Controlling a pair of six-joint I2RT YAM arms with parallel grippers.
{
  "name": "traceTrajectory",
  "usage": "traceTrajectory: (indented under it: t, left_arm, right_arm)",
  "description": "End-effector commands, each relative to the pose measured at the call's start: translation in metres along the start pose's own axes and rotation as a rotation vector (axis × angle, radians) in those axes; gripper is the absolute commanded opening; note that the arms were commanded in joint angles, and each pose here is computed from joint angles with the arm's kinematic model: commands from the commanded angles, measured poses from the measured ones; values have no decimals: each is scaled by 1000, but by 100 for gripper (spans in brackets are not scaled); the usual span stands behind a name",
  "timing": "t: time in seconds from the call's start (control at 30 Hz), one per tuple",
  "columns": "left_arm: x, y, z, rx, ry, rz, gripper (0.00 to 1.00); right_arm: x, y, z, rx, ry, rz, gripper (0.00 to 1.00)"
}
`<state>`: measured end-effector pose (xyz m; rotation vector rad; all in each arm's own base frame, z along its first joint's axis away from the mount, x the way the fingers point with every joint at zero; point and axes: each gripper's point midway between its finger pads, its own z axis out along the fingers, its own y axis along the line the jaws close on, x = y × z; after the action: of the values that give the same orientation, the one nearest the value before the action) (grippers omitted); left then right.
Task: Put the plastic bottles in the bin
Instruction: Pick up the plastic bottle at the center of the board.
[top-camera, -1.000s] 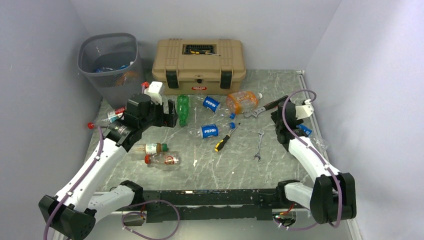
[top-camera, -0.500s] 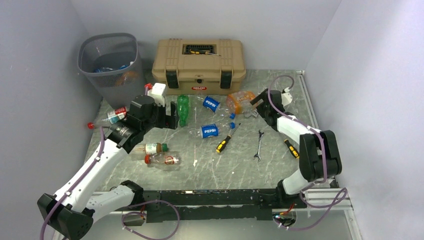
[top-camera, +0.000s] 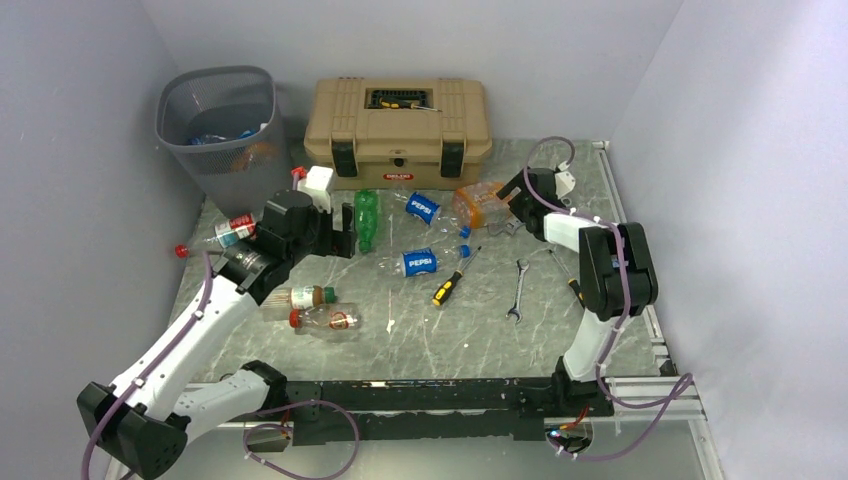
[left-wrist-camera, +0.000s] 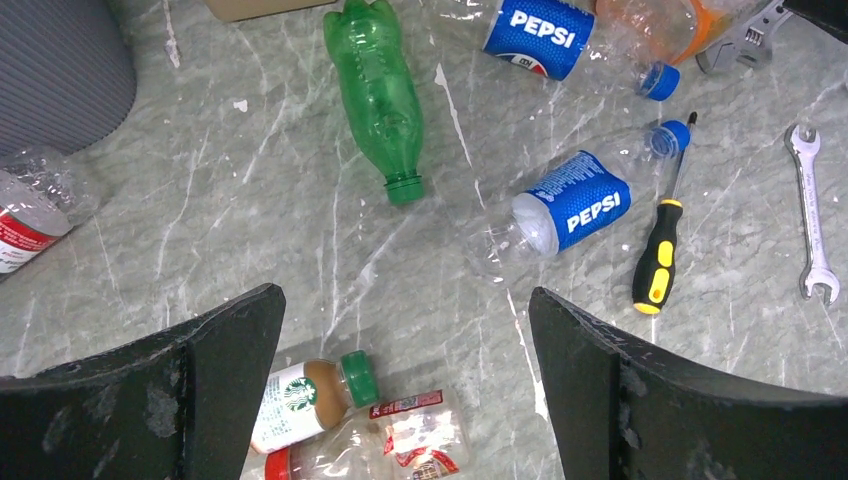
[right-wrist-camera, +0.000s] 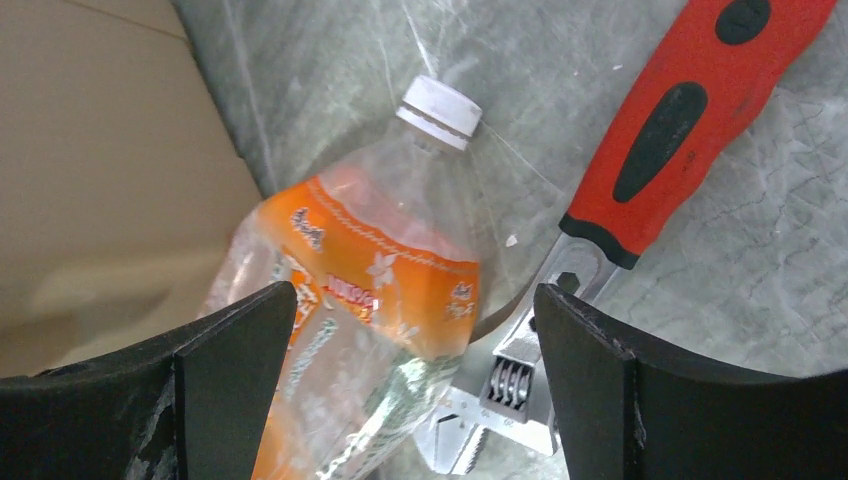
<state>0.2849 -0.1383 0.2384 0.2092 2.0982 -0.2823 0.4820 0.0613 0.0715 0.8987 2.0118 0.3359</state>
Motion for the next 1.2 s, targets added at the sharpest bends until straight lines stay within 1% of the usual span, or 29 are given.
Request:
traceTrajectory:
  t: [0.0,0.13,0.3,0.43,0.73,0.8,0.93,0.97,1.17]
  left_arm:
    - [-4,-2,2,3,-3,25,98]
    - [-1,-4,5,8,10,28,98]
    - [2,-4,8,5,25,36,97]
    - [5,-4,12,-2,38,39,97]
    - [9,-1,17,-21,59,48,97]
    - [9,-1,16,-22,59,49,97]
    - [8,0,15,-24,54,49,97]
    - [7,0,14,-25,51,49,97]
    - [6,-1,13,-20,45,46,97]
  right_arm:
    - [-4,12,9,-106,-16,-6,94]
    - [1,18,13,-218,-4,4,94]
    - [2,18,20,-306,19,31,91]
    - [11,15,27,-319,50,35,90]
    - [35,6,29,-363,95,65,80]
    - [39,2,27,-369,98,70,74]
    - [37,3,21,-387,90,61,52]
    - [35,4,20,-391,86,61,48]
    - [13,18,-2,-436,25,76,32]
